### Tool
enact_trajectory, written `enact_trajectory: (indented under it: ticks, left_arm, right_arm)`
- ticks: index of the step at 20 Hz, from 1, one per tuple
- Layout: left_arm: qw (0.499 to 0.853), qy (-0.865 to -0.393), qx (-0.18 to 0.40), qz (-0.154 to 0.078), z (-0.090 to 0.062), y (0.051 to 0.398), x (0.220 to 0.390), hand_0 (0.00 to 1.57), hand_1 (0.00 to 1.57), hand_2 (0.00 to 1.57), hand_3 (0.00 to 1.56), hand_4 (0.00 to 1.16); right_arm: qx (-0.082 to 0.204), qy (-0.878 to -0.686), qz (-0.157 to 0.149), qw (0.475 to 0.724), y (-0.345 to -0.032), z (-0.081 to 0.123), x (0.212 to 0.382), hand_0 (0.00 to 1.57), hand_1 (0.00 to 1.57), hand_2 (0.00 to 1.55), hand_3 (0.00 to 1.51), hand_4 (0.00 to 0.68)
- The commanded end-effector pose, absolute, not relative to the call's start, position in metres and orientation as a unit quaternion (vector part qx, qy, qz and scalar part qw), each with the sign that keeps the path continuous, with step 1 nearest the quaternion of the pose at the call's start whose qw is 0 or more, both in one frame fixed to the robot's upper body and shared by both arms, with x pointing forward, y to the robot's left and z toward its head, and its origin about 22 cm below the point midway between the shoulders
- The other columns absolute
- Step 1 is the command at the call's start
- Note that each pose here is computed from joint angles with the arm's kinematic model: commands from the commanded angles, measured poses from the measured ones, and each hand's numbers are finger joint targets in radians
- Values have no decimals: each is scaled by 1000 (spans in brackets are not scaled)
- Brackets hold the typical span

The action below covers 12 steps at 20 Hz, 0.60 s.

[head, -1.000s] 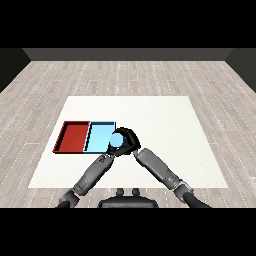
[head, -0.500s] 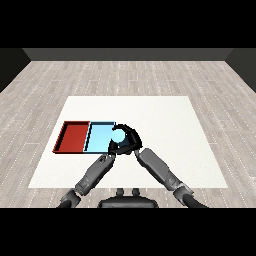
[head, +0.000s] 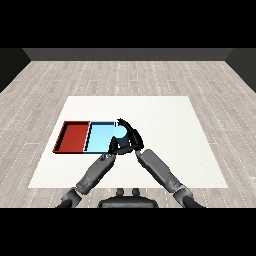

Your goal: Pick the blue can and put it in the blue box

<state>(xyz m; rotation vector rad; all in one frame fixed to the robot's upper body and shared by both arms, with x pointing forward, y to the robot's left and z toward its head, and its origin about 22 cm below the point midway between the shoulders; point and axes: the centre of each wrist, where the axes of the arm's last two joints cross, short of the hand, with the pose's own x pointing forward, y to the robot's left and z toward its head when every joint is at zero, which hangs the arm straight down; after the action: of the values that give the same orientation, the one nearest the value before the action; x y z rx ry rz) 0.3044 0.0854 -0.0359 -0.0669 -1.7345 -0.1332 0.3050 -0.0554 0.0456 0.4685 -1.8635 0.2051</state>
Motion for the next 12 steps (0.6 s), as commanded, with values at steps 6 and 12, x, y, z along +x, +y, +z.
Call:
enact_trajectory:
  ticks: [6, 12]
  left_arm:
    - [639, -766, -7, -62, -46, 101, 303, 1571, 1571, 1571, 1508, 1133]
    - [640, -765, 3, -70, -57, 100, 306, 1571, 1571, 1571, 1502, 1126]
  right_arm:
    - [209, -791, 76, 571, -71, 60, 297, 0, 0, 0, 0, 0]
    - [200, -807, 30, 554, -124, 72, 275, 0, 0, 0, 0, 0]
